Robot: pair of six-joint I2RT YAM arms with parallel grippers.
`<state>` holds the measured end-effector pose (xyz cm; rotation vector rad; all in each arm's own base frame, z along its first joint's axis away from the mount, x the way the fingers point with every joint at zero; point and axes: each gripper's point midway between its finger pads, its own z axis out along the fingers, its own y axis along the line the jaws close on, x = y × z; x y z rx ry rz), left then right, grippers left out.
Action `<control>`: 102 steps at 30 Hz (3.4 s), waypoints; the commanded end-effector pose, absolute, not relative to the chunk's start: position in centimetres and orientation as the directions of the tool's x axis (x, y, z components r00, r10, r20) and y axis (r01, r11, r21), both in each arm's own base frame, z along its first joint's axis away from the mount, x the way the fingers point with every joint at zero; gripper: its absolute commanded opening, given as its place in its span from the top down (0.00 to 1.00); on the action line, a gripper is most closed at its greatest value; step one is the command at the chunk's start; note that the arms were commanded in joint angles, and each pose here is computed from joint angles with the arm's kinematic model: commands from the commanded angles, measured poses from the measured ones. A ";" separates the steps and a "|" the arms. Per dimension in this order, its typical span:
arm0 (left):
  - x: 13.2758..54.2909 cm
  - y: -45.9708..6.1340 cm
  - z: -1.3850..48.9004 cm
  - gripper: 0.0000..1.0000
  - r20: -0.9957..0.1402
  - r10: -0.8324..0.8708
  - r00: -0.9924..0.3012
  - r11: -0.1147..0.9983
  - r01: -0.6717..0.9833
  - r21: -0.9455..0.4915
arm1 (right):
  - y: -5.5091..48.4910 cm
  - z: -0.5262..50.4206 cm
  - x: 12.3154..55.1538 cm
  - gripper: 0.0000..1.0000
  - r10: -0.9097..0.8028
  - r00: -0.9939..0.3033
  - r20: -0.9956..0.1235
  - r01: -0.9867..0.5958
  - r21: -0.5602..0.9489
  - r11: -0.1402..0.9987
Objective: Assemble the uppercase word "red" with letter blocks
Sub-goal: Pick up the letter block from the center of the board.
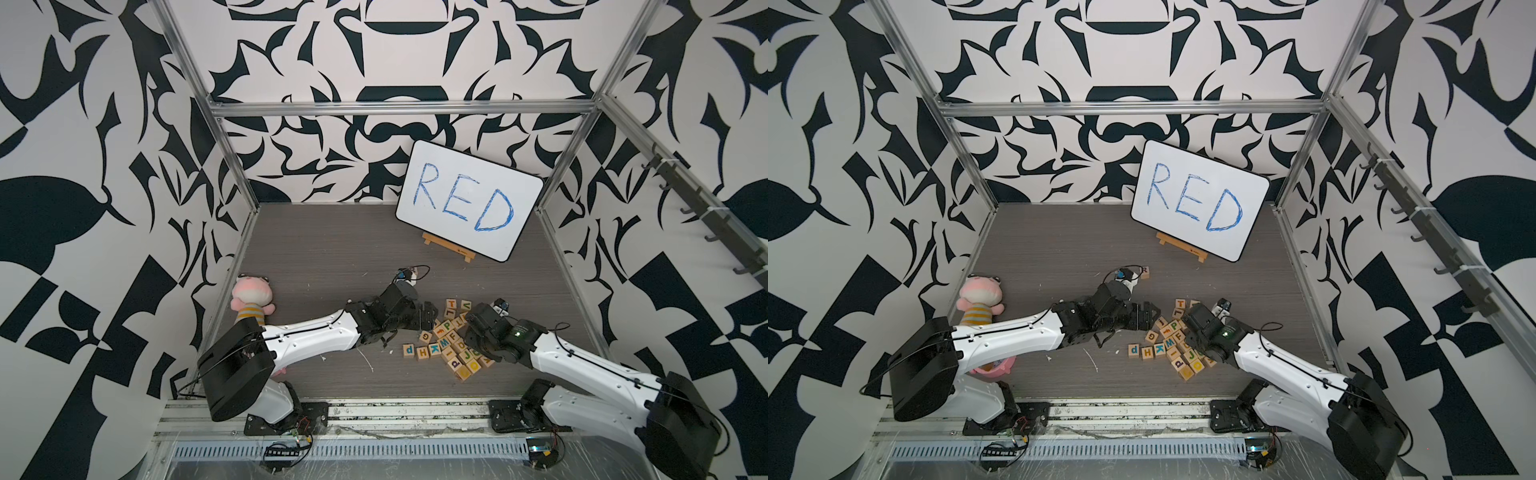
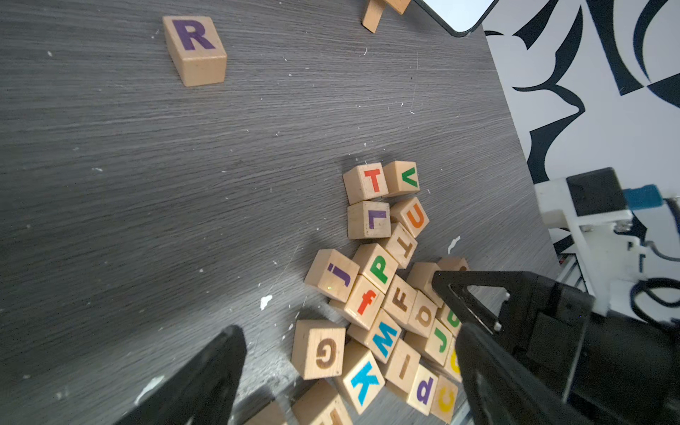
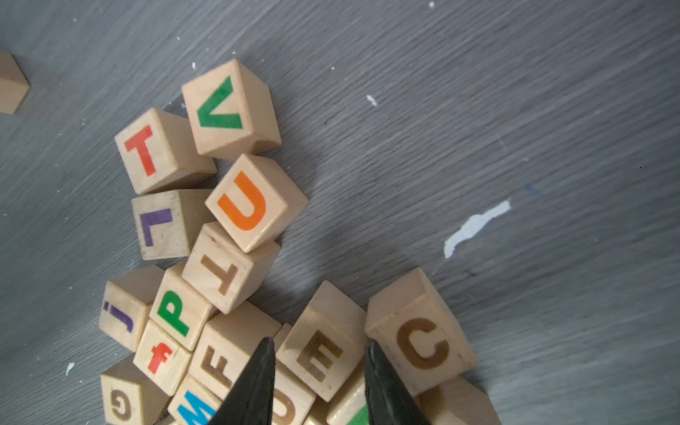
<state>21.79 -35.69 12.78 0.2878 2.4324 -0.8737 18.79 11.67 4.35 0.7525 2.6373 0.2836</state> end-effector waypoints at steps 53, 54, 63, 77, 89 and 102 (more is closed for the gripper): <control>21.7 -34.7 12.3 0.07 -0.575 0.055 -0.816 0.781 0.394 -0.484 | 12.9 4.1 21.2 0.59 0.426 -0.835 -0.347 0.387 0.178 0.905; 21.6 -34.7 12.4 0.07 -0.575 0.056 -0.816 0.781 0.395 -0.484 | 12.9 4.0 21.2 0.60 0.425 -0.835 -0.349 0.387 0.175 0.905; 21.2 -35.6 13.1 0.07 -0.574 0.077 -0.815 0.746 0.429 -0.509 | 12.4 3.3 21.2 0.63 0.373 -0.858 -0.353 0.360 0.104 0.927; 21.2 -36.1 13.3 0.09 -0.546 0.119 -0.830 0.763 0.428 -0.484 | 12.2 4.1 21.8 0.75 0.309 -0.864 -0.397 0.298 0.091 0.950; 23.2 -36.7 13.8 0.11 -0.560 0.120 -0.820 0.819 0.400 -0.411 | 11.7 9.0 21.9 0.82 0.269 -0.823 -0.501 0.206 0.177 0.962; 27.4 -31.5 16.0 0.10 -0.671 -0.075 -0.738 0.915 0.216 -0.341 | 11.8 16.5 23.4 0.81 0.083 -0.786 -0.612 0.035 0.090 0.995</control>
